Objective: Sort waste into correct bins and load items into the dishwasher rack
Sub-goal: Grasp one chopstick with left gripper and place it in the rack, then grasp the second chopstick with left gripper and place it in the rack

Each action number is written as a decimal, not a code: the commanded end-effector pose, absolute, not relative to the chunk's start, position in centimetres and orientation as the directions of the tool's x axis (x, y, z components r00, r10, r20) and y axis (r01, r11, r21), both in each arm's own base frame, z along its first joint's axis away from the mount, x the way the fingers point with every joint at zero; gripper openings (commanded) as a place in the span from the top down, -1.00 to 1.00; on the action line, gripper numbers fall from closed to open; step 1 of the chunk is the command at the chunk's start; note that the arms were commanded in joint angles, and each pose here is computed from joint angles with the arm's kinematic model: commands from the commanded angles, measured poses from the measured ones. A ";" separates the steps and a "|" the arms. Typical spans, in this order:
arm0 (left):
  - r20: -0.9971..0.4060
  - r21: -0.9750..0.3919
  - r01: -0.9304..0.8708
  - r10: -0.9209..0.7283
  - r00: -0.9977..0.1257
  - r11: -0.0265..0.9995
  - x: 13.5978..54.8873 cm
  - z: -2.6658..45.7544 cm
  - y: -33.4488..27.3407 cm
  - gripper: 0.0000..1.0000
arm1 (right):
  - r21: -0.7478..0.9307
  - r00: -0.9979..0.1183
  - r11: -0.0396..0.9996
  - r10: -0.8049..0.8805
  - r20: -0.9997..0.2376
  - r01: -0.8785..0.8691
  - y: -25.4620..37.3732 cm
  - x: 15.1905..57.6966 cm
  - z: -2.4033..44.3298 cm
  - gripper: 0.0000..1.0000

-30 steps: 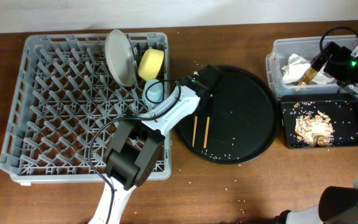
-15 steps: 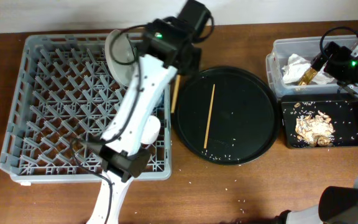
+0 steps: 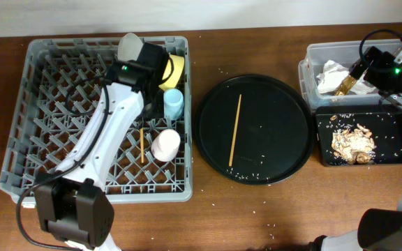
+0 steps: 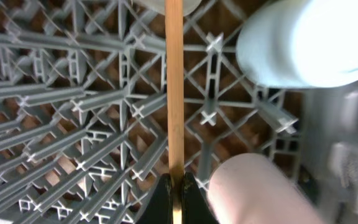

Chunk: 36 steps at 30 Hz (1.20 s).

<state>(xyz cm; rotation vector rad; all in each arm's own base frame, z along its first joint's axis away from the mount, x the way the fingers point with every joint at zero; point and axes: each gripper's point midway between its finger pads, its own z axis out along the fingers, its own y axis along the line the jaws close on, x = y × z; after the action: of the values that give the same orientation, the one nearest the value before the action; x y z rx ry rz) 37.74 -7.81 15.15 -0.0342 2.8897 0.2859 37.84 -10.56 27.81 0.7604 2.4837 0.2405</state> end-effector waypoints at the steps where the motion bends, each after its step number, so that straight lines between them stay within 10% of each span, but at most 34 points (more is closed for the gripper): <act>1: -0.171 0.189 0.037 0.070 -0.983 0.981 36.9 10.3 -6.7 1.00 | 0.318 -0.693 0.826 0.564 -0.450 0.465 -10.5 37.8 28.6 -0.97; 2: -0.166 0.191 0.044 0.076 -0.983 0.981 36.7 9.5 -6.6 1.00 | 0.318 -0.693 0.826 0.563 -0.450 0.465 -10.5 37.8 28.6 -0.97; 4: -0.162 0.191 0.045 0.076 -0.984 0.981 36.6 9.3 -6.6 0.24 | 0.318 -0.693 0.826 0.564 -0.450 0.465 -10.5 37.8 28.6 -0.97; 7: -0.241 0.098 0.042 0.065 -0.968 0.994 38.3 13.7 -8.4 0.09 | 0.318 -0.693 0.826 0.564 -0.450 0.465 -10.5 37.8 28.6 -0.97; 12: -0.582 -0.184 0.331 0.168 -0.795 0.925 42.2 25.1 -23.4 0.09 | 0.318 -0.693 0.826 0.564 -0.450 0.465 -10.5 37.8 28.6 -0.97; 24: -0.262 -0.126 0.465 0.423 -0.868 0.876 38.3 3.1 -35.2 0.10 | 0.318 -0.693 0.826 0.564 -0.450 0.465 -10.5 37.8 28.6 -0.97; 36: -0.213 -0.056 0.394 0.375 -0.902 0.917 38.4 -0.8 -33.8 0.31 | 0.318 -0.693 0.826 0.564 -0.450 0.465 -10.5 37.8 28.6 -0.97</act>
<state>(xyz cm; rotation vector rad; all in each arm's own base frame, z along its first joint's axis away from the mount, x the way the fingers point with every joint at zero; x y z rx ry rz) 38.81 -34.36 1.50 0.6010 2.8370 -0.1882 37.85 -10.56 27.81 0.7601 2.4833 0.2409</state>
